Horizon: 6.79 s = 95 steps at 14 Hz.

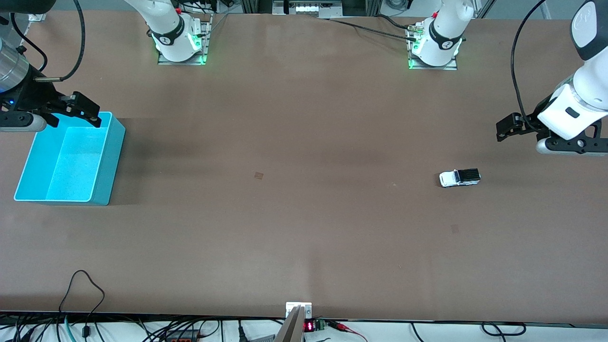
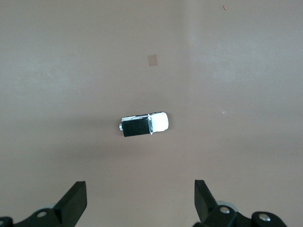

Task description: Wind and store white jeep toy

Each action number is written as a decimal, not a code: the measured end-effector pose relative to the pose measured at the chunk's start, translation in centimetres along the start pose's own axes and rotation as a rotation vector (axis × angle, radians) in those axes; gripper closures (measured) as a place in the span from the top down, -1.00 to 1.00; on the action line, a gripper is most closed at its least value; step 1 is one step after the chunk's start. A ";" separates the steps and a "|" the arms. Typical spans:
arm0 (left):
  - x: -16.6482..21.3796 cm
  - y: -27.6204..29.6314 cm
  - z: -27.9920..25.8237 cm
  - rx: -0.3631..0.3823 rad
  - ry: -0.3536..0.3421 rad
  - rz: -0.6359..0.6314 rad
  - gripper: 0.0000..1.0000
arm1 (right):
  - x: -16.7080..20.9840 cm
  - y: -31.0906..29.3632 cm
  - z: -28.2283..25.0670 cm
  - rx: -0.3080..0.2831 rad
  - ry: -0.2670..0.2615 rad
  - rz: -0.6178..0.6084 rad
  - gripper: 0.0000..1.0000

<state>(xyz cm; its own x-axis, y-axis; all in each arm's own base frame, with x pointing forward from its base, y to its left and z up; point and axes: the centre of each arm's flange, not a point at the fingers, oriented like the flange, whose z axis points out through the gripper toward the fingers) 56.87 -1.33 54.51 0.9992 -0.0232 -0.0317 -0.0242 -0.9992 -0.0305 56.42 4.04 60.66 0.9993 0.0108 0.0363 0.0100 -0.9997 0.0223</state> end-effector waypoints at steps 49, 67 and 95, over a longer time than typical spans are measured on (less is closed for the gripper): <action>-1.0 -0.9 34.3 0.074 -0.023 1.441 1.00 | -0.1 0.0 0.1 0.000 -0.005 -0.001 1.00; -1.3 -1.8 35.8 0.058 -0.040 1.526 0.02 | -0.1 0.0 0.1 -0.001 -0.008 -0.001 1.00; -2.1 -19.3 36.5 0.062 -0.045 1.563 0.02 | -0.1 0.0 0.1 -0.001 -0.008 -0.001 1.00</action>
<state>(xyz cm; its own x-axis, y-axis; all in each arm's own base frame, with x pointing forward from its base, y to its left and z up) 54.10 19.17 18.74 -0.0186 -0.9950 -0.0984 -0.9996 0.0167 0.0206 56.34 4.05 60.51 0.9995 0.0112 0.0281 0.0105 -0.9997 0.0228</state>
